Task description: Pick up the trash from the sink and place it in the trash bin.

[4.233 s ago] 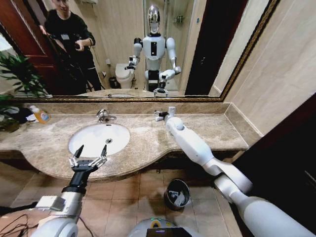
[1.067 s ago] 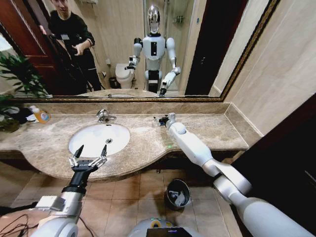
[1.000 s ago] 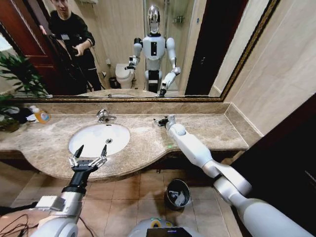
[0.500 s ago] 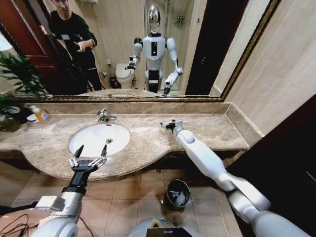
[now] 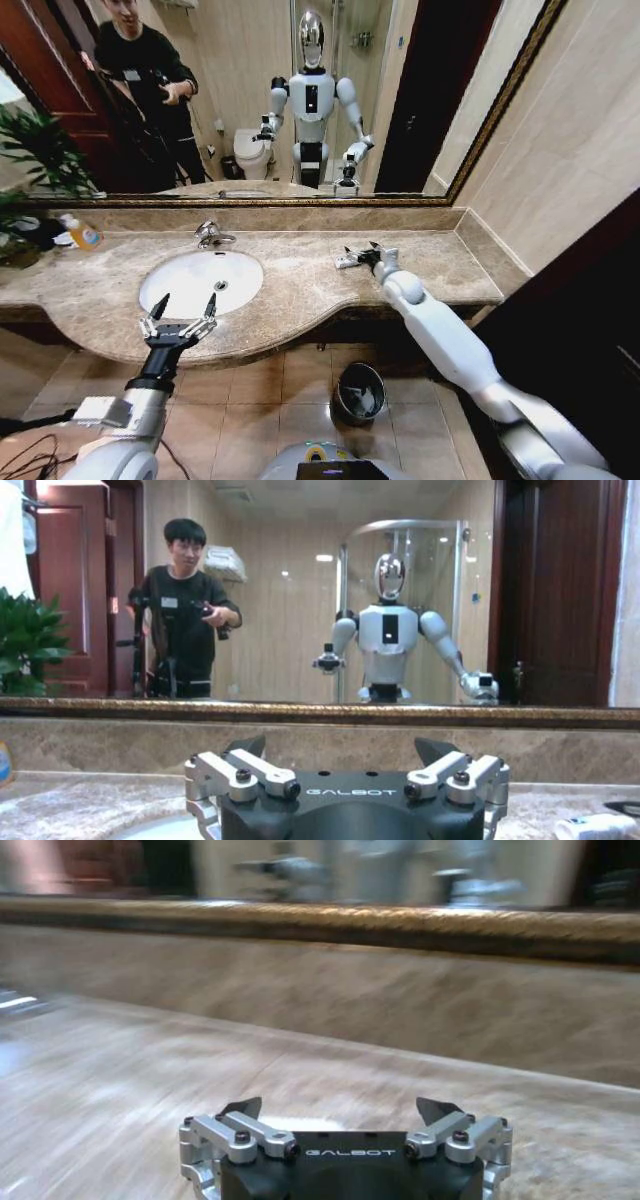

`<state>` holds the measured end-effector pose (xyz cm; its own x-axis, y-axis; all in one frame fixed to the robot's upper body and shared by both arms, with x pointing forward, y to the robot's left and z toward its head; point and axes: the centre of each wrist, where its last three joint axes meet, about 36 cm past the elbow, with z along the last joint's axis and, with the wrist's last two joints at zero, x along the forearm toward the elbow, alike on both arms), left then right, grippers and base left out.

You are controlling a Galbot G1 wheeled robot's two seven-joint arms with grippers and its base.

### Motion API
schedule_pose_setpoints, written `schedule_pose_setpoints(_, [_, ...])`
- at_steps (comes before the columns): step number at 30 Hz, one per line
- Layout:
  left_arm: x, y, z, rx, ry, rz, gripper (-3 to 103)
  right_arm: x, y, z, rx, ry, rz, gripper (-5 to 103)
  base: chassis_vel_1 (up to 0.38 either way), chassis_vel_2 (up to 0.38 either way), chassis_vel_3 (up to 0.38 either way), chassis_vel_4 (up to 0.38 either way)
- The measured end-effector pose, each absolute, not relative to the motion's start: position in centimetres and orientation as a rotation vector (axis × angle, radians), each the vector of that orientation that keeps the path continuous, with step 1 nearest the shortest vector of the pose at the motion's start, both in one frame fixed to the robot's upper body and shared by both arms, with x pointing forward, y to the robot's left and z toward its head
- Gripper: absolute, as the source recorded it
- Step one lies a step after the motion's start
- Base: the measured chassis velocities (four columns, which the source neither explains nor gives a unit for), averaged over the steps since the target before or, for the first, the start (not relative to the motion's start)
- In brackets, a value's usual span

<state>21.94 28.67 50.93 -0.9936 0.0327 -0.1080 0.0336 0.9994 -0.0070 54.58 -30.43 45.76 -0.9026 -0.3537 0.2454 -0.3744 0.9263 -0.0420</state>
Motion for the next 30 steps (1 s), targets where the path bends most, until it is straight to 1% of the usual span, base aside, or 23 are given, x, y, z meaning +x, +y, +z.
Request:
schedule_pose_setpoints(1, [21.9, 28.7, 50.9, 0.050, 3.033, -0.013, 100, 54.4, -33.0, 45.3, 0.679, -2.851, 0.164, 100, 0.000, 0.000, 0.000, 0.000])
schedule_pose_setpoints(2, [21.9, 28.7, 50.9, 0.050, 3.033, -0.013, 100, 54.3, -34.6, 45.0, 0.759, -2.847, 0.193, 100, 0.000, 0.000, 0.000, 0.000])
schedule_pose_setpoints(3, [21.9, 28.7, 50.9, 0.050, 3.033, -0.013, 100, 54.3, -34.6, 45.0, 0.759, -2.847, 0.193, 100, 0.000, 0.000, 0.000, 0.000])
schedule_pose_setpoints(5, [21.9, 28.7, 50.9, 0.050, 3.033, -0.013, 100, 54.3, -37.4, 44.1, 0.949, -2.843, 0.226, 100, 0.000, 0.000, 0.000, 0.000])
schedule_pose_setpoints(7, [21.9, 28.7, 50.9, 0.050, 3.033, -0.013, 100, 54.5, -37.7, 44.0, 0.984, -2.845, 0.229, 100, 0.000, 0.000, 0.000, 0.000])
schedule_pose_setpoints(11, [21.9, 28.7, 50.9, 0.050, 3.033, -0.013, 100, 56.1, -37.2, 44.9, 1.068, -2.838, 0.247, 100, 0.000, 0.000, 0.000, 0.000])
schedule_pose_setpoints(14, [21.9, 28.7, 50.9, 0.050, 3.033, -0.013, 100, 58.8, -36.2, 46.3, 1.180, -2.783, 0.287, 100, 0.000, 0.000, 0.000, 0.000])
schedule_pose_setpoints(16, [21.9, 28.7, 50.9, 0.050, 3.033, -0.013, 100, 59.3, -36.1, 46.6, 1.204, -2.762, 0.301, 100, 0.000, 0.000, 0.000, 0.000])
schedule_pose_setpoints(19, [21.9, 28.7, 50.9, 0.050, 3.033, -0.013, 100, 62.6, -36.1, 48.0, 1.380, -2.610, 0.421, 100, 0.000, 0.000, 0.000, 0.000])
schedule_pose_setpoints(20, [21.9, 28.7, 50.9, 0.050, 3.033, -0.013, 100, 62.6, -36.1, 48.0, 1.380, -2.610, 0.421, 100, 0.000, 0.000, 0.000, 0.000])
schedule_pose_setpoints(22, [21.9, 28.7, 50.9, 0.050, 3.033, -0.013, 100, 64.5, -36.1, 49.0, 1.449, -2.550, 0.546, 100, 0.000, 0.000, 0.000, 0.000])
schedule_pose_setpoints(24, [21.9, 28.7, 50.9, 0.050, 3.033, -0.013, 100, 66.1, -35.8, 50.3, 1.472, -2.496, 0.679, 100, 0.000, 0.000, 0.000, 0.000])
schedule_pose_setpoints(25, [21.9, 28.7, 50.9, 0.050, 3.033, -0.013, 100, 66.1, -35.8, 50.3, 1.472, -2.496, 0.679, 100, 0.000, 0.000, 0.000, 0.000])
schedule_pose_setpoints(29, [21.9, 28.7, 50.9, 0.050, 3.033, -0.013, 100, 68.0, -35.3, 51.7, 1.486, -2.365, 0.881, 100, 0.000, 0.000, 0.000, 0.000])
schedule_pose_setpoints(30, [21.9, 28.7, 50.9, 0.050, 3.033, -0.013, 100, 68.0, -35.3, 51.7, 1.486, -2.365, 0.881, 100, 0.000, 0.000, 0.000, 0.000])
